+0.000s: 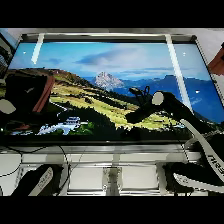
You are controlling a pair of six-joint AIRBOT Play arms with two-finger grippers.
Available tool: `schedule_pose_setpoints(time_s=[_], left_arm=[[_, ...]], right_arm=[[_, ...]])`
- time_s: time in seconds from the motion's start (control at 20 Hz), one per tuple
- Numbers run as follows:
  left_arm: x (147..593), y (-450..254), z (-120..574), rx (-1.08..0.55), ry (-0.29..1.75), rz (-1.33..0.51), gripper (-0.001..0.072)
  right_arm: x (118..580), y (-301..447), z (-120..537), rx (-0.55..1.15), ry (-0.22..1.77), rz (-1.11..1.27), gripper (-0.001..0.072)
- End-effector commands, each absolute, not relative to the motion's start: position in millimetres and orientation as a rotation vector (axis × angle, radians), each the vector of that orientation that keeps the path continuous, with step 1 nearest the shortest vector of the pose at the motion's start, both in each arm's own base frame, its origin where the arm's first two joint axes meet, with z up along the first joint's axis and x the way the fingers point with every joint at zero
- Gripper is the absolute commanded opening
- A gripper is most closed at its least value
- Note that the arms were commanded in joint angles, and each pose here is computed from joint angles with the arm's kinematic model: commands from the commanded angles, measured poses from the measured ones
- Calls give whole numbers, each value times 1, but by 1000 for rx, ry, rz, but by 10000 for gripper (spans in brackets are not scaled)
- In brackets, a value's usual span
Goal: Fold the clothes and pants, and hang the long-sleeved shirts on hangers.
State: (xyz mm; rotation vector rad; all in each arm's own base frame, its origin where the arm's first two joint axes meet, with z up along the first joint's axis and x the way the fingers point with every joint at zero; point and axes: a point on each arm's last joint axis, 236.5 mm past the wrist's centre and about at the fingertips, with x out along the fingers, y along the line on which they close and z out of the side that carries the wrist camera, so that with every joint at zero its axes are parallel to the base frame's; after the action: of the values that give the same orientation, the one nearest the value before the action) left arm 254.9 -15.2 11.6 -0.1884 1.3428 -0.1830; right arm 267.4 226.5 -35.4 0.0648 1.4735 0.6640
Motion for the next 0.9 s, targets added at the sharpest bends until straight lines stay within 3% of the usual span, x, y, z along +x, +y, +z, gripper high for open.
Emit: schedule_pose_setpoints(time_s=[0.0,0.55,0.7,0.85], left_arm=[[255,-15,12,-187,1343,-184,696],[255,-15,12,-189,1341,-182,695],[277,-10,14,-191,1259,-152,689],[271,18,-1,-59,1317,-96,688]], right_arm=[[267,229,-35,66,1472,670,14],[266,238,-30,120,1468,689,28],[266,238,-30,120,1469,689,28],[266,238,-30,120,1468,688,27]])
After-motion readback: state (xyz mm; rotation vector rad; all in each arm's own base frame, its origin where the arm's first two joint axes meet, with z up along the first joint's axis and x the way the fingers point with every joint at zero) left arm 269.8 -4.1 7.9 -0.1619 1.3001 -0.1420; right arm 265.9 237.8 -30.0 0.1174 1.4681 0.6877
